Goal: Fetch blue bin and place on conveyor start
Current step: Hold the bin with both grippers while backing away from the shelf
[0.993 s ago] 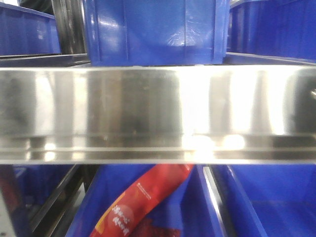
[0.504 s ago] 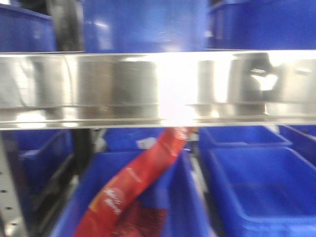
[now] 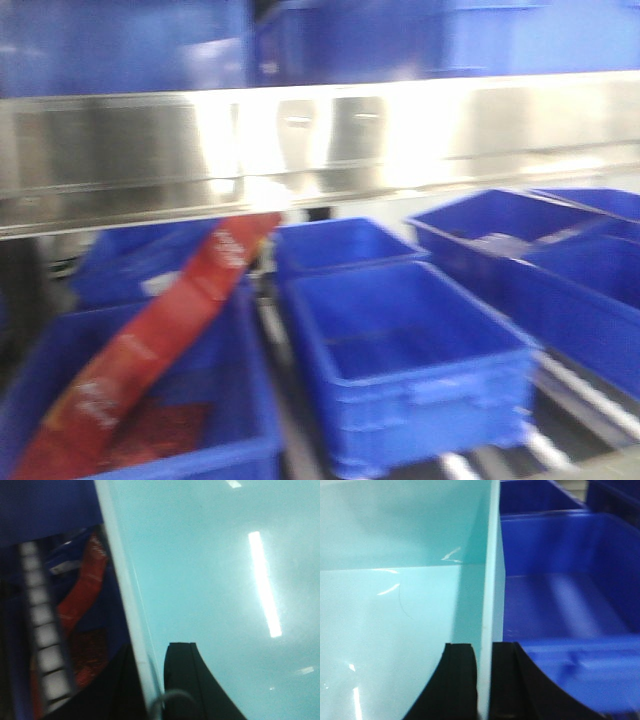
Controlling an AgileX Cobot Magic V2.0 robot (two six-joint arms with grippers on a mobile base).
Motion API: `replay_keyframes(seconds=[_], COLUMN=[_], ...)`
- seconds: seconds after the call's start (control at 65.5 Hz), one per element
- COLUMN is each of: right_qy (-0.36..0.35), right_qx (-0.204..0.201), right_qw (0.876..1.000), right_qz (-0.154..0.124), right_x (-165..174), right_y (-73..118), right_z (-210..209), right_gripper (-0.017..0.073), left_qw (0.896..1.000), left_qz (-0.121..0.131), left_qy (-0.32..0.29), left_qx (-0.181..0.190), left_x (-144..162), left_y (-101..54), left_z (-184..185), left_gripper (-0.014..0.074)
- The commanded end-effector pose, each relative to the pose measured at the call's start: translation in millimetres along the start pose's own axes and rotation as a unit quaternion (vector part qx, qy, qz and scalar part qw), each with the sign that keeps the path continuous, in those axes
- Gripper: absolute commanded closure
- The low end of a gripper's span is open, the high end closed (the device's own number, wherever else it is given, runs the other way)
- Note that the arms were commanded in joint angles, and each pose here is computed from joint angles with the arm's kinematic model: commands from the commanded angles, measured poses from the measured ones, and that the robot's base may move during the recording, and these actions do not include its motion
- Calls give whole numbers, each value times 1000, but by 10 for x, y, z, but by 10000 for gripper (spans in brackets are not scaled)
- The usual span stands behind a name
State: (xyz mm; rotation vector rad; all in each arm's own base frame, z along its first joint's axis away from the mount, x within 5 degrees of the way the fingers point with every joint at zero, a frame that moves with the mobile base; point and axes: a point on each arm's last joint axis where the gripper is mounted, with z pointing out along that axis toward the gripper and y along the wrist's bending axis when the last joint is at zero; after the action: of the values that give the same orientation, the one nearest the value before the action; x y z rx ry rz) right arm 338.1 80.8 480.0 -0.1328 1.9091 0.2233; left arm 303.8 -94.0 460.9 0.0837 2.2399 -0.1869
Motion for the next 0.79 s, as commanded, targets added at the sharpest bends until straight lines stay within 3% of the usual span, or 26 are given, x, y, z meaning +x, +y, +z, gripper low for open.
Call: replay_keyframes(seconds=[0.0,0.412,0.779], right_qy=[-44,-44,-44], right_qx=[-4,-4,-4], right_qw=[999,999,999], right_qz=[-1,-1,-1], right_x=[-114,-114,-114], right_y=[-1,-1,-1], right_z=[-83,-83,-83], right_gripper=[712,712,712], left_qw=[1000,1000,999], left_qz=[9,9,23], left_qy=[-22,-22,-27], left_qx=[7,7,-14], left_x=[-47,-47,-57], left_y=[-8,-8,29], left_z=[-23,-23,-24], left_gripper=[705,705,705])
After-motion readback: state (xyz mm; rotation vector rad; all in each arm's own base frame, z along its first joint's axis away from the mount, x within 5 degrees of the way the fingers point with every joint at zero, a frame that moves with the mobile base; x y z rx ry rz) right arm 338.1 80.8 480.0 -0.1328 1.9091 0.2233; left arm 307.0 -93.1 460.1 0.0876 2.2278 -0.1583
